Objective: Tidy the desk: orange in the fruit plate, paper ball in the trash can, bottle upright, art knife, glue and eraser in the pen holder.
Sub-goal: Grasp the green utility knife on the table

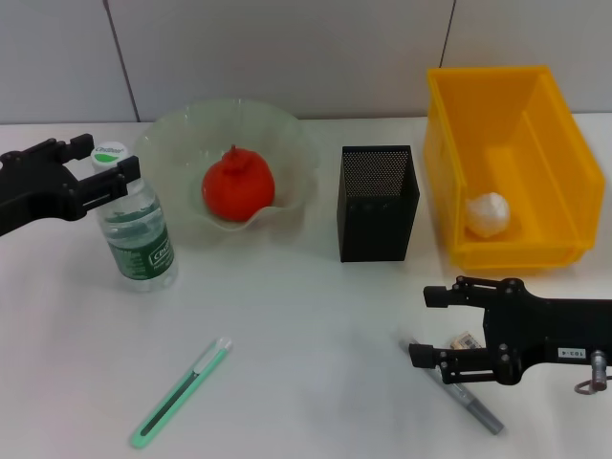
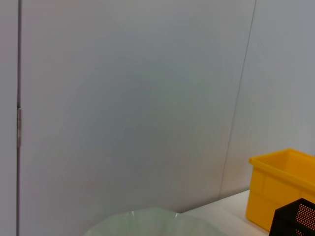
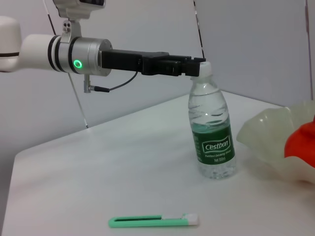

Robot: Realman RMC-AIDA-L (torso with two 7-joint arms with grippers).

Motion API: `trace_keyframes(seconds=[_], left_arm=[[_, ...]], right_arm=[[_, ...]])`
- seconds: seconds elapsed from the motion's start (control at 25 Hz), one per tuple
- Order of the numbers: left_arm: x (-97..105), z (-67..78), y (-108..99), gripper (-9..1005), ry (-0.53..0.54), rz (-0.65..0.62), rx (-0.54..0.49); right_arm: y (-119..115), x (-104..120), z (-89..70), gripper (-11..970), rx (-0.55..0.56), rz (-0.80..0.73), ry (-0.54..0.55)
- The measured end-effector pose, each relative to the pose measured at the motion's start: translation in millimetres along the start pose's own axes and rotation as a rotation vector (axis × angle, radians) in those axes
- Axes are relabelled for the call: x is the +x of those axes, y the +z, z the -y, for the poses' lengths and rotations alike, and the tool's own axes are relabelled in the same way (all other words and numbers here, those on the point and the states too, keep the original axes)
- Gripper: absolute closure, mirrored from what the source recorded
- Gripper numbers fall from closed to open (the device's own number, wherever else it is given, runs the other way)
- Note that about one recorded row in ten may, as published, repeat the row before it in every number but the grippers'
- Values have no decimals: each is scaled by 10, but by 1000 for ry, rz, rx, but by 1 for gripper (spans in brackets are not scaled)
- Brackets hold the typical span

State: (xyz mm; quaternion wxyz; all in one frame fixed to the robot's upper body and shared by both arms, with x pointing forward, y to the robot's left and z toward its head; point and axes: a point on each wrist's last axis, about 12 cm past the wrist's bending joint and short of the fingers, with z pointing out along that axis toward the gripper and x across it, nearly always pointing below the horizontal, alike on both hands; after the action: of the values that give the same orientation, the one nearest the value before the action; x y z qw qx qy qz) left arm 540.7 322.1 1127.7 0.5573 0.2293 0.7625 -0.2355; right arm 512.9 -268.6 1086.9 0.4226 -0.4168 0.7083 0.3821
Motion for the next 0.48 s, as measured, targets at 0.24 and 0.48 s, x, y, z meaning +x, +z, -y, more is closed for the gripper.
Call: trace_keyframes(seconds=[0.24,0.48], left_arm=[[-26,-44,-86,311,-9,27,-4],[-74,-65,-423,228,8,128,87]], right_arm=[[-12,10,-10,132,-2,3,4],[-26,20,-18,132,1,9,9]])
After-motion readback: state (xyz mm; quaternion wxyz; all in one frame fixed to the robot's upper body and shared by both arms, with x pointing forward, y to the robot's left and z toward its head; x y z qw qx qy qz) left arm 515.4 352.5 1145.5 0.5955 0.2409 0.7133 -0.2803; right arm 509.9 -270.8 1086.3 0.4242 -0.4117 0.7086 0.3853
